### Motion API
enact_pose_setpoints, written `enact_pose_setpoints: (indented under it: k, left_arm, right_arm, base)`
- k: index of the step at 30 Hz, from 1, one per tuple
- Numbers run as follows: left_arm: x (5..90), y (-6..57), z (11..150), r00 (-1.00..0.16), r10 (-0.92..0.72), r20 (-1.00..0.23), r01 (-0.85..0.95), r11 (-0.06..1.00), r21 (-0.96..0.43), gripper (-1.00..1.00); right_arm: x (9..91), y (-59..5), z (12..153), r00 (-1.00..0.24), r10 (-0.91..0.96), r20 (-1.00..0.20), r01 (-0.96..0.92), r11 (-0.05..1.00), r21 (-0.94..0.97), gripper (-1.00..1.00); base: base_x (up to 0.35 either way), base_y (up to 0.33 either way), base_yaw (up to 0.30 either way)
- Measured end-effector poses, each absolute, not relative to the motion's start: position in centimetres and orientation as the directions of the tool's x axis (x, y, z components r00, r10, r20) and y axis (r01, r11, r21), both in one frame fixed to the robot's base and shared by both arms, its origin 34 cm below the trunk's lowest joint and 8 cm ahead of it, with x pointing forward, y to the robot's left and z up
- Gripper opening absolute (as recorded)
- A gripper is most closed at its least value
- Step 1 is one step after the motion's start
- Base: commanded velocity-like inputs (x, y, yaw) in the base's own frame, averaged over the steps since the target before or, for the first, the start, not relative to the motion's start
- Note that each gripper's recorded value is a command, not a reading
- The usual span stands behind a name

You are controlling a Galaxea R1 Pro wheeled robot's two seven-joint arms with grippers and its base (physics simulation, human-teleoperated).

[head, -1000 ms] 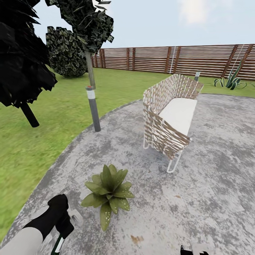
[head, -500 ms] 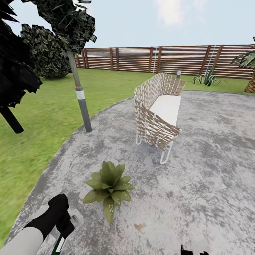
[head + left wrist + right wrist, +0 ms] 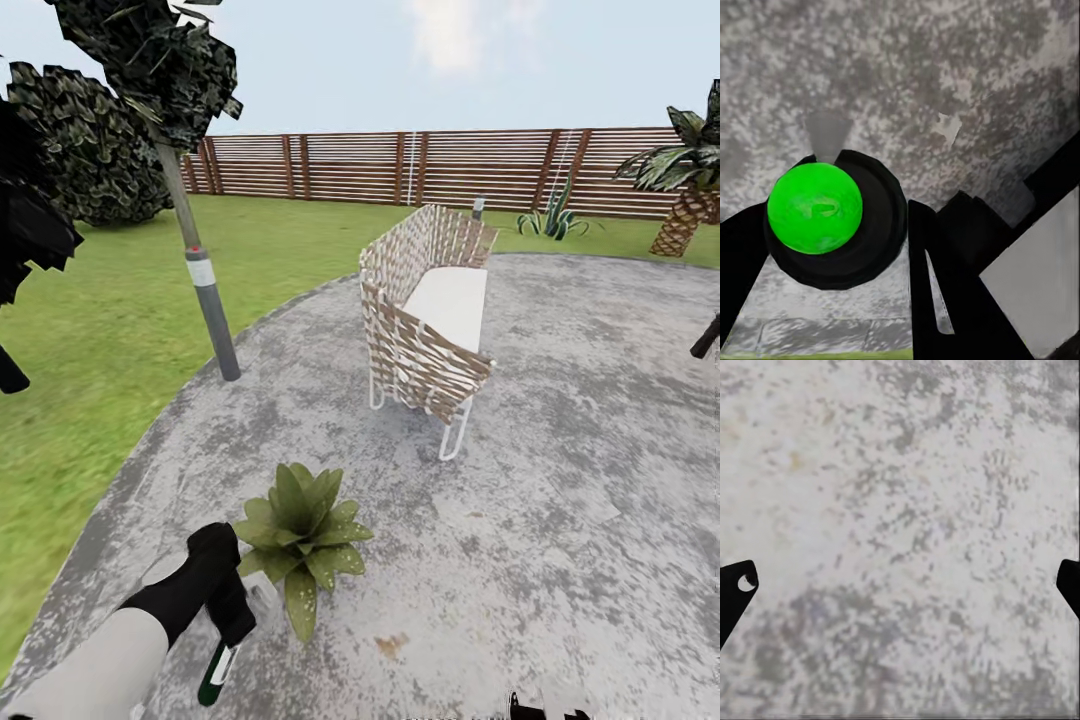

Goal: Pick up the pesticide atomizer in the garden and spray insectifuge to fully cover both potted plants in the garden.

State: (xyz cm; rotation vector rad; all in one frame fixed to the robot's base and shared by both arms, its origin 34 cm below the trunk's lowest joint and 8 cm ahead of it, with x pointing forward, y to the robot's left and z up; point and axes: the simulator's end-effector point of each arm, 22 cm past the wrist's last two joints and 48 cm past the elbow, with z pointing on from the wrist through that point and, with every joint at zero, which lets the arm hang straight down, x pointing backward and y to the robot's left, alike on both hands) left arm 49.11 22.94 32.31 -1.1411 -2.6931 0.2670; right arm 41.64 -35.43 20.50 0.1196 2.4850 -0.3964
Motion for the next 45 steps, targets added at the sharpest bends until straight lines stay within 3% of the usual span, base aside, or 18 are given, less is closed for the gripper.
enact_pose_setpoints:
  k: [3,12,22,28,45]
  left_arm:
    - [50.3,21.9,34.3,-0.676,0.731,0.095,0.68,0.668,-0.302,-1.0]
    - [50.9,23.2,35.9,-0.653,0.744,0.142,0.686,0.66,-0.306,-1.0]
    - [56.7,23.2,39.7,-0.674,0.734,0.081,0.703,0.671,-0.236,-1.0]
    - [58.2,23.9,40.7,-0.671,0.737,0.081,0.714,0.671,-0.197,-1.0]
    - [58.0,23.6,41.5,-0.67,0.738,0.079,0.705,0.666,-0.242,-1.0]
  right_arm:
    - [41.6,-35.4,20.5,-0.809,-0.007,-0.588,0.177,0.951,-0.254,1.0]
    - [41.7,-35.4,20.5,-0.808,-0.007,-0.589,0.177,0.951,-0.254,1.0]
    - [41.7,-35.4,20.5,-0.809,-0.008,-0.588,0.174,0.952,-0.253,1.0]
    - [41.6,-35.4,20.5,-0.809,-0.007,-0.588,0.176,0.951,-0.253,1.0]
    - [41.6,-35.4,20.5,-0.809,-0.007,-0.588,0.176,0.951,-0.253,1.0]
  base:
    - [0.0,0.0,-0.263]
    - [-0.047,0.007,-0.071]
    - [-0.036,0.254,0.0]
    - [0.007,0.014,-0.142]
    - [-0.088,0.054,-0.063]
